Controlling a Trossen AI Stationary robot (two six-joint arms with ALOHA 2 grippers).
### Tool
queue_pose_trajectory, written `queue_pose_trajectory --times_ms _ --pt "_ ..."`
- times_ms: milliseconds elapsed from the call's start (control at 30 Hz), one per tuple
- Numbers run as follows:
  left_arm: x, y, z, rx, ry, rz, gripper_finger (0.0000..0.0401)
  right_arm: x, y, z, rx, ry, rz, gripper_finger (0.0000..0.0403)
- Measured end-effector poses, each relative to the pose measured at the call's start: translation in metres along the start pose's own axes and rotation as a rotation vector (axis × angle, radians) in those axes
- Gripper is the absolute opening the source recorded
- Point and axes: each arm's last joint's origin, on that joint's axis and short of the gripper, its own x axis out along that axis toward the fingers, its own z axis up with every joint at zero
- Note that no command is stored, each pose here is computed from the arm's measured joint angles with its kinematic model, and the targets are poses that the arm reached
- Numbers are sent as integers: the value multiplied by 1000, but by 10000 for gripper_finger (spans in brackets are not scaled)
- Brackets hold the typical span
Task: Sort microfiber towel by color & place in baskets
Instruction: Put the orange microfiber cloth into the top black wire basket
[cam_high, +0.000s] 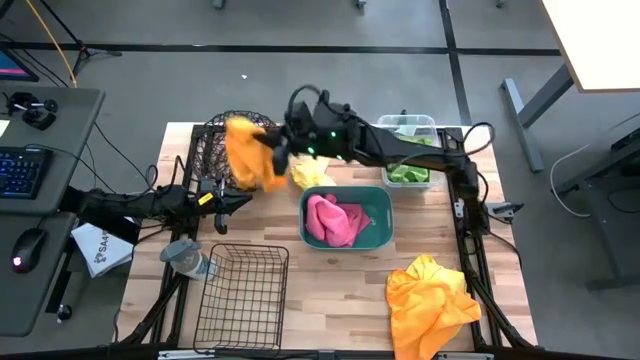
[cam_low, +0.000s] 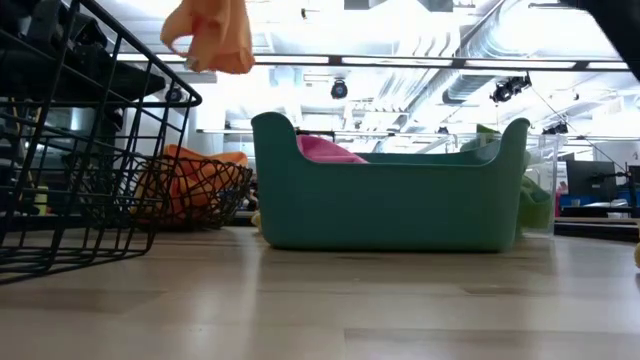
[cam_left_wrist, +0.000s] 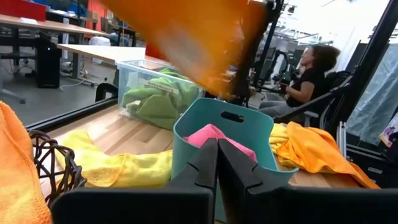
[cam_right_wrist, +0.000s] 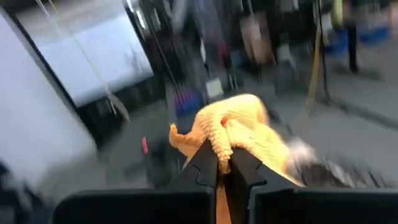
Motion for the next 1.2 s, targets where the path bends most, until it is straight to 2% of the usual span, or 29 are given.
queue_pose_trajectory --times_ms 133,267,433,533,600,633,767,900,1100,1200 --pt "0 0 0 1 2 0 0 30 -23 -8 -9 -154 81 1" --pt "0 0 0 0 1 1 0 65 -57 -39 13 -220 80 1" --pt "0 0 0 0 1 1 0 104 -103 -102 196 -112 116 0" --pt "0 0 0 0 1 1 0 119 -126 -144 310 9 78 1" --pt "0 0 0 0 1 1 0 123 -132 -160 382 74 49 9" --pt "0 0 0 0 1 1 0 123 -133 -163 386 93 39 16" --pt "0 0 0 0 1 1 0 120 -135 -160 276 148 54 59" --pt "0 0 0 0 1 0 0 116 -140 -155 252 195 49 98" --pt "0 0 0 0 1 1 0 112 -133 -132 54 224 51 165" --pt "0 0 0 0 1 0 0 106 -132 -127 -12 245 -5 207"
